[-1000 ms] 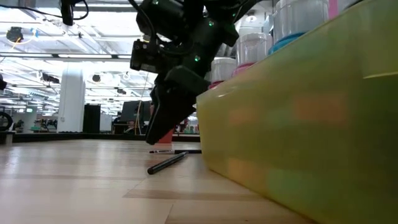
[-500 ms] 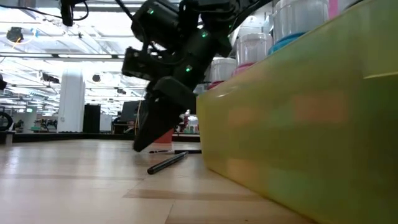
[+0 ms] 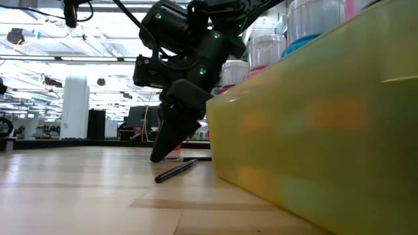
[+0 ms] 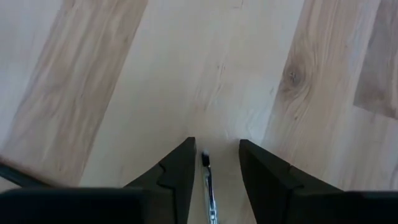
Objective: Pick & Place Paint Supplies
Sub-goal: Put the black paint brush into the orange cup
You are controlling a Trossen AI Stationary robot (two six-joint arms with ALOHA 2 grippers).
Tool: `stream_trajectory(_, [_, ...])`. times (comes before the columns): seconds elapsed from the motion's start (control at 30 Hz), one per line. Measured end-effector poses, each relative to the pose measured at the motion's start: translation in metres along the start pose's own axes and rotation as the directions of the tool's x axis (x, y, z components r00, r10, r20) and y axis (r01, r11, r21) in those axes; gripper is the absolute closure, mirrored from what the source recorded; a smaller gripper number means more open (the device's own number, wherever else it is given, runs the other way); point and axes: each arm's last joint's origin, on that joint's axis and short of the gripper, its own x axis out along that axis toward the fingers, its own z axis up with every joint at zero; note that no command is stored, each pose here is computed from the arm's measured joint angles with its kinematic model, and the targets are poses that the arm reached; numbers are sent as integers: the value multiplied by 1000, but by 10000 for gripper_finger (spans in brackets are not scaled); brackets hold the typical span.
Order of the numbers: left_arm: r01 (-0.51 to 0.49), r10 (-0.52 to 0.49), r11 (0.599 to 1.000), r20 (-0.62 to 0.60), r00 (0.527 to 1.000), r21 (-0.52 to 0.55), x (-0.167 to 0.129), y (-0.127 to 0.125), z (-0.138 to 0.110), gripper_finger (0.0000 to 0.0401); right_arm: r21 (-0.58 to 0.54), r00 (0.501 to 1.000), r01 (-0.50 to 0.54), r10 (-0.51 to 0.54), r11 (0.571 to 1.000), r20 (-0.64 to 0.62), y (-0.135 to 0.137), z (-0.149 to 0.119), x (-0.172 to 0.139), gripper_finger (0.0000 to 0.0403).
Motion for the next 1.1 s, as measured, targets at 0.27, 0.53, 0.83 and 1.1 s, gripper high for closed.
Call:
stream_trajectory(0.27, [0, 0, 1000, 1, 1000, 0, 0, 0, 0, 398, 6, 1000, 1, -1, 1000, -20, 0, -3, 1, 315])
stream_trajectory(0.53, [0, 0, 1000, 1, 1000, 0, 0, 0, 0, 398, 15, 999, 4, -3, 1000, -36, -4, -5, 0, 397])
stream_trajectory(0.83, [-1, 1, 1000, 2, 1000, 0, 0, 0, 0, 398, 98, 997, 60, -63, 993, 34, -39, 5, -42, 403])
stream_trajectory(1.1, [0, 0, 1000, 4, 1000, 0, 0, 0, 0, 398, 259, 874, 212, -301, 942, 381, -94, 27, -135, 403])
